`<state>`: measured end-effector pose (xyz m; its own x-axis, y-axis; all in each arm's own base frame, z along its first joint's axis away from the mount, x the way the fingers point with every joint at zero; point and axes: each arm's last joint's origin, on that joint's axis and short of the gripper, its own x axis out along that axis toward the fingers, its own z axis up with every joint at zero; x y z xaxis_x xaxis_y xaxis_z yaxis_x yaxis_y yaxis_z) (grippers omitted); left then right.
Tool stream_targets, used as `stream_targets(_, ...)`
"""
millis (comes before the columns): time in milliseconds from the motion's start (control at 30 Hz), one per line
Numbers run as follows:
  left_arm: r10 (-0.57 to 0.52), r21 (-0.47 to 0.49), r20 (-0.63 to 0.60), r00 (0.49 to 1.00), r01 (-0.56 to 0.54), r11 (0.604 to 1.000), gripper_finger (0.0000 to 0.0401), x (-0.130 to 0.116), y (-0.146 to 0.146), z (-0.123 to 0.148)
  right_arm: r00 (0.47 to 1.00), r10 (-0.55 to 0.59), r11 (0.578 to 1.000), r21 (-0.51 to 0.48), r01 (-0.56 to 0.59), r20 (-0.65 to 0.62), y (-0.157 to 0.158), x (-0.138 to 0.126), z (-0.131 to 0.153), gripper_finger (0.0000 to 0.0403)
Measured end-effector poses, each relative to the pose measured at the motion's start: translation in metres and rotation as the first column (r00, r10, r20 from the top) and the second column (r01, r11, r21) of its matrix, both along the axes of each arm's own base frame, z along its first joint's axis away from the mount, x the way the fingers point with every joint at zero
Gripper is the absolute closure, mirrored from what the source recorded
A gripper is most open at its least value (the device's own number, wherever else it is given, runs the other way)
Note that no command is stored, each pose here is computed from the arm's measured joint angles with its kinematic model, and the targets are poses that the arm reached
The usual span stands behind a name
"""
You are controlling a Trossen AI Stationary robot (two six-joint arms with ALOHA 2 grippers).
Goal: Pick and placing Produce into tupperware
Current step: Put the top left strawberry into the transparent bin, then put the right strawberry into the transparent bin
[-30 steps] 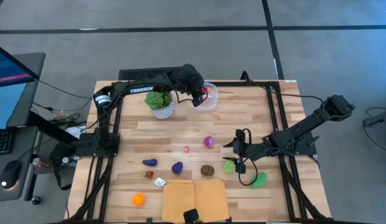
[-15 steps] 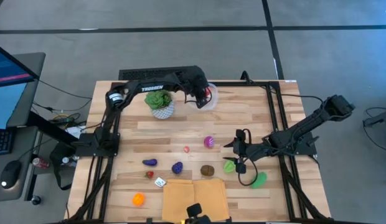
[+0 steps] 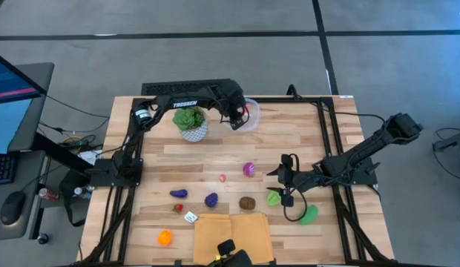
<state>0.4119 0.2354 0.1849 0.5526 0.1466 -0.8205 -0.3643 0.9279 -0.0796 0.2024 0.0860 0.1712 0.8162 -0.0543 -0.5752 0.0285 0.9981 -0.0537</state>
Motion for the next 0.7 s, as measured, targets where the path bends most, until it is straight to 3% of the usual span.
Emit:
stream_targets(200,0.045,0.016,-0.024,0.999,-0.044,0.999,0.0261,-0.0016,0.002,0.0013,1.0,0.0,1.0,0.001,0.0,0.002,0.0001,0.0001,0.0002,0.0133)
stream_targets(700,0.041,0.041,-0.011,0.999,-0.04,0.998,0.017,0.0003,0.0035,0.0052,1.0,0.0,1.0,0.001,0.0,0.002,0.0001,0.0001,0.0002,0.0133)
